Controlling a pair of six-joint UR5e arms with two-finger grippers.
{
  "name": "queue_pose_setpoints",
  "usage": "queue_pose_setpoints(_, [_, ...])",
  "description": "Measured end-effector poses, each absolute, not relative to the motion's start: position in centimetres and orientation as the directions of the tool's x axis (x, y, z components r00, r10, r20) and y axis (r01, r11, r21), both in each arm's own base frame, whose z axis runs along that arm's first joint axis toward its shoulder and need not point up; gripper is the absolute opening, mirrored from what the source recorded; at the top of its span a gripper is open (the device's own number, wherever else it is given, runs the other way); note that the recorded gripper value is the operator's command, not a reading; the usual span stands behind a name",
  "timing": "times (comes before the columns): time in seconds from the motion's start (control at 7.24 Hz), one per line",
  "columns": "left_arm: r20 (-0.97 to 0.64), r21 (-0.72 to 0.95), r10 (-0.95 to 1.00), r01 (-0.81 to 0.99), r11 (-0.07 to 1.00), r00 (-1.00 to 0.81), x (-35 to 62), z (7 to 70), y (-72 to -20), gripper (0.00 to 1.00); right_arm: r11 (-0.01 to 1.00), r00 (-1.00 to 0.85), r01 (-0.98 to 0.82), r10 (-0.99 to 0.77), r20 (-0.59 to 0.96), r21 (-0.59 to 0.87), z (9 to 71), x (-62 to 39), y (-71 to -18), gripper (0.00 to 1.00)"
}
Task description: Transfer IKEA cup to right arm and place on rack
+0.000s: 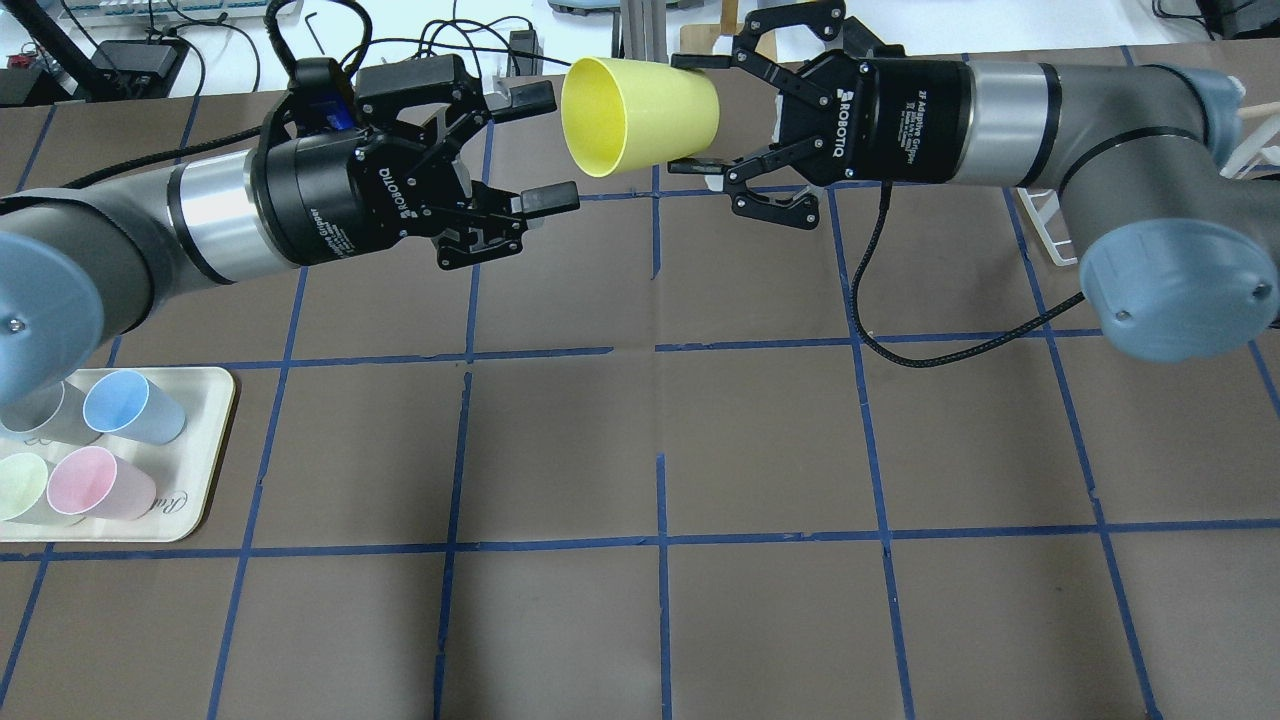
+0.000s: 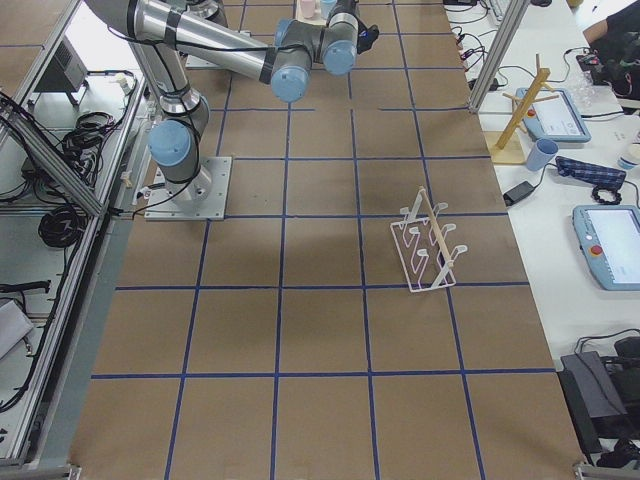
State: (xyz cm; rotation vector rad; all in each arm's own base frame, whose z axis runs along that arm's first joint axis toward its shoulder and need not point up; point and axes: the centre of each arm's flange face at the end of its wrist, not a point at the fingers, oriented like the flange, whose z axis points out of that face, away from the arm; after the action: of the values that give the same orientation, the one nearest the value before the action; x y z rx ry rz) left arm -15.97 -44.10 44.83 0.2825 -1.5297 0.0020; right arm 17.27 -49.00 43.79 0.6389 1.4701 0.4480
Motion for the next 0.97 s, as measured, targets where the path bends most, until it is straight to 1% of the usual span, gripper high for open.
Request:
queue_pose_setpoints(0.14, [0.975,0.219,-0.221,-0.184,0.958,0.010,-14.6,45.4,-43.8,1.00,0.755,0.066,0.124,0.641,-0.764,0.644,43.9,16.4,-49.2,0.11])
queue_pose_setpoints(0.28, [0.959,0.240,-0.264,-0.198,0.950,-0.103,-11.7,45.2,-43.6,1.00,0.762,0.021,0.183,0.629,-0.777,0.622,44.6,15.1,-49.2,0.11])
queue_pose_setpoints(0.41, [0.917,0.251,-0.303,-0.214,0.944,-0.260,-8.1,44.7,-43.2,1.00,0.778,-0.088,0.272,0.606,-0.791,0.566,45.7,14.2,-48.6,0.09])
queue_pose_setpoints(0.55, [0.845,0.259,-0.335,-0.228,0.939,-0.418,-5.4,44.1,-43.0,1.00,0.791,-0.220,0.361,0.587,-0.779,0.494,46.5,13.5,-47.5,0.03])
queue_pose_setpoints(0.69, [0.731,0.251,-0.359,-0.261,0.932,-0.580,-3.8,43.8,-43.3,1.00,0.802,-0.341,0.430,0.569,-0.748,0.414,47.0,13.0,-46.4,0.01])
queue_pose_setpoints(0.83, [0.600,0.202,-0.354,-0.293,0.935,-0.718,-3.8,43.7,-44.1,1.00,0.820,-0.451,0.469,0.541,-0.710,0.328,47.2,12.4,-45.3,0.01])
queue_pose_setpoints(0.97, [0.457,0.134,-0.323,-0.295,0.946,-0.829,-5.7,43.5,-44.8,1.00,0.848,-0.562,0.472,0.500,-0.660,0.241,47.0,11.8,-44.4,0.02])
